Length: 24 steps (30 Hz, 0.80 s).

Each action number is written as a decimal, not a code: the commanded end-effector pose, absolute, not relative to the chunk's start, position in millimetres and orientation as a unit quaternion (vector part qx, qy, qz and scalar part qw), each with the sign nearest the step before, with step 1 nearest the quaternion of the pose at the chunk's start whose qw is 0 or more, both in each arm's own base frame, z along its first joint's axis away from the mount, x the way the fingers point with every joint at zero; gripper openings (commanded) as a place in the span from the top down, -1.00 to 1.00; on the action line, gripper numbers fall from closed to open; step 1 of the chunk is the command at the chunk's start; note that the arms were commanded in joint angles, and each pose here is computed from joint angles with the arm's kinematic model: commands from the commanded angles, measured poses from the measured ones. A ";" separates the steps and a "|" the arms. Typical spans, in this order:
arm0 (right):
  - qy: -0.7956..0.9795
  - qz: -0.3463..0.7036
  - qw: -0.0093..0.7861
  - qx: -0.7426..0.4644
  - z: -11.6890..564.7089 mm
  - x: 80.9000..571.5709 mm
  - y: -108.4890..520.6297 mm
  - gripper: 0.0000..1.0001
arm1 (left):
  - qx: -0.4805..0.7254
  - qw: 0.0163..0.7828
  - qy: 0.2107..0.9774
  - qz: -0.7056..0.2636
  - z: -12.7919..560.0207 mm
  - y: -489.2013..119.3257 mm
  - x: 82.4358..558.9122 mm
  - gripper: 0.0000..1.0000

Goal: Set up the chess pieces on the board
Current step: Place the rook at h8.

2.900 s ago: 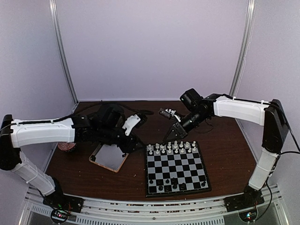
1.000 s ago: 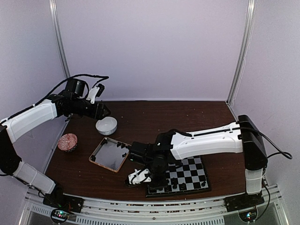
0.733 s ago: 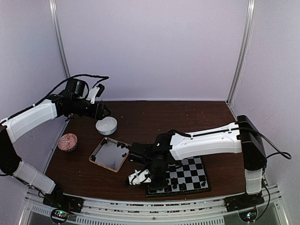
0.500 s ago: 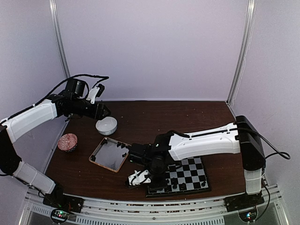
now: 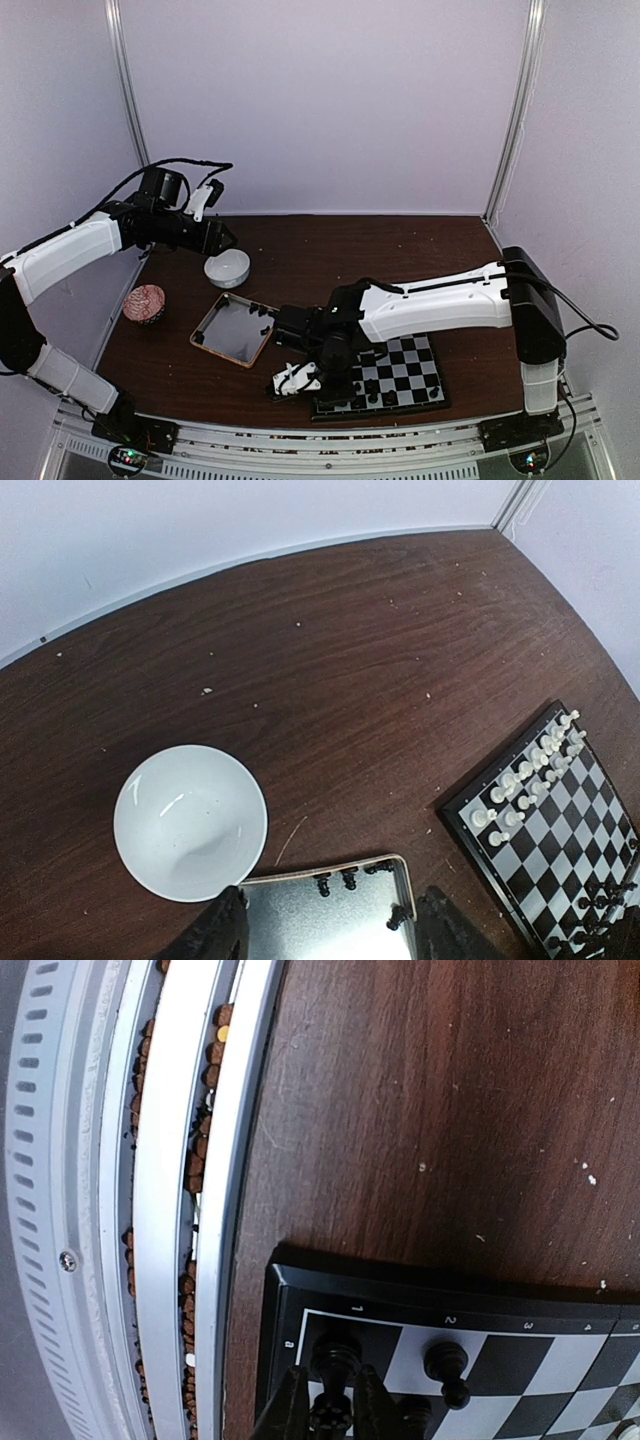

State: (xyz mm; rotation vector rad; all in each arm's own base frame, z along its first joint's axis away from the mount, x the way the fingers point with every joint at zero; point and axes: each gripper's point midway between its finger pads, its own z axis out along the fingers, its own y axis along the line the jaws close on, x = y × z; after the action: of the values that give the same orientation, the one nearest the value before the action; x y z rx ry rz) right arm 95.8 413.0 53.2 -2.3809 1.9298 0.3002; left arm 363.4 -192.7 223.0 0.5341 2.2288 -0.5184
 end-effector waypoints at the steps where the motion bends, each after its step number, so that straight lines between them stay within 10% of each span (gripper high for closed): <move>1: 0.628 0.095 0.036 -0.772 52.6 97.1 420.7 0.62 | 0.210 0.391 0.870 -0.214 227.9 -196.5 365.7 -0.16; 16: 0.621 0.192 0.092 -0.755 161.3 100.4 416.9 0.33 | 0.190 0.374 0.889 -0.184 212.1 -184.9 365.2 -0.16; 24: 0.718 0.244 0.167 -0.630 194.5 196.3 340.5 0.29 | 0.155 0.271 0.934 -0.173 166.7 -176.1 323.9 -0.07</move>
State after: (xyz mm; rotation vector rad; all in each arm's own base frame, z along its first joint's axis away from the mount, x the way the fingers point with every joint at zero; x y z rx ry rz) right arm 161.7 377.8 190.5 -1.9758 1.9407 0.6341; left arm 350.1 -182.4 198.2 0.4564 2.3663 -0.4830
